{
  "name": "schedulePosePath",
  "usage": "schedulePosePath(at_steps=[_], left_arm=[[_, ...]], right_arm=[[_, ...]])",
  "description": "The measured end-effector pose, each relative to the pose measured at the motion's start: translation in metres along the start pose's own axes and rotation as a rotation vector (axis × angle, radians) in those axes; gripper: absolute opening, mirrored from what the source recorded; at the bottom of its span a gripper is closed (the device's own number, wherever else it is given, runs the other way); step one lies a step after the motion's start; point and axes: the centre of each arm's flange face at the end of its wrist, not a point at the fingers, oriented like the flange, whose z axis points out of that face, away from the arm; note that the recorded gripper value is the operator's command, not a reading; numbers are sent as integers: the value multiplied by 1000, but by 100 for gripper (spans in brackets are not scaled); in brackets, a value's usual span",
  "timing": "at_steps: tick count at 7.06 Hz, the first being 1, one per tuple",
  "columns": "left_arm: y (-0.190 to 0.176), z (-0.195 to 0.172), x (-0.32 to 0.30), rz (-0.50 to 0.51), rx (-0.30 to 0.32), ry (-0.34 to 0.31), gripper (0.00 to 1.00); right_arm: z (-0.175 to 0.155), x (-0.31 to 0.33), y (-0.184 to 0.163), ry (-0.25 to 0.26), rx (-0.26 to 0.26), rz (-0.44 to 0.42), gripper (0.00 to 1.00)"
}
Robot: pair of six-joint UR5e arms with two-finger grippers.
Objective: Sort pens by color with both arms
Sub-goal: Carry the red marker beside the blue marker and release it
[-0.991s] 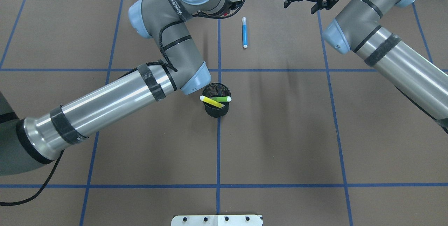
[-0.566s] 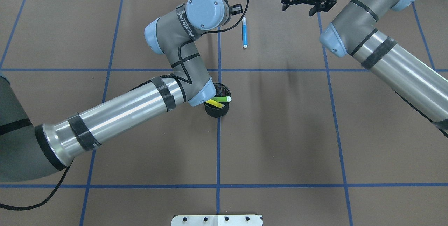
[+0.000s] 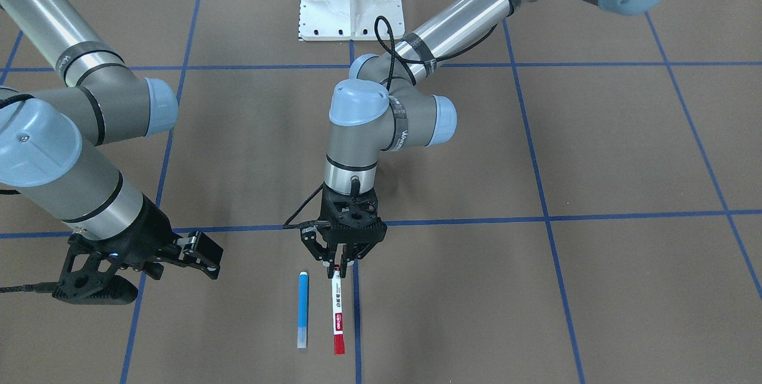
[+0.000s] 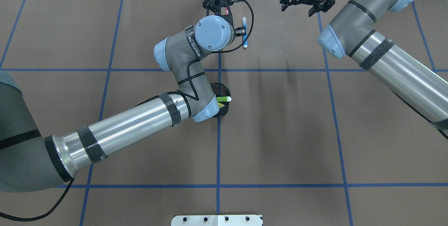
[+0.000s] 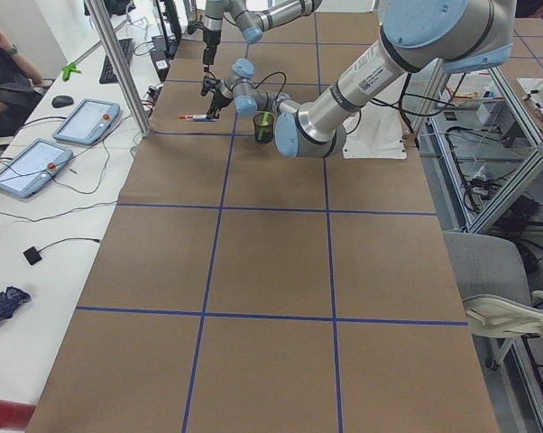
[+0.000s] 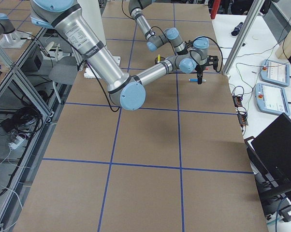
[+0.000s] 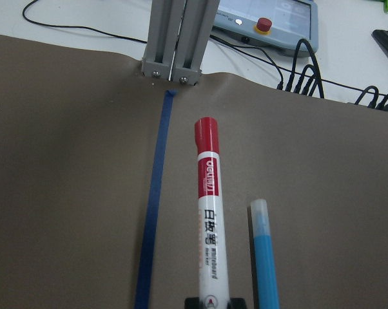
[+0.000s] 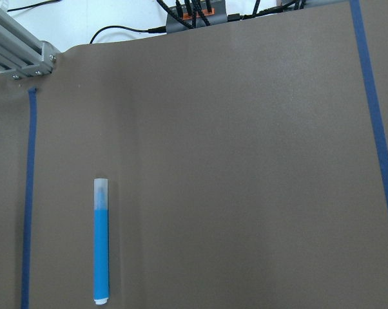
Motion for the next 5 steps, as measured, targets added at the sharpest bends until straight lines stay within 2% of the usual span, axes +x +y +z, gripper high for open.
schedulePosePath(at_steps=[5], left_arm=[[12, 11, -4, 16, -15, -23, 0]], right_arm=[[-1, -3, 0, -1, 2, -2, 100]])
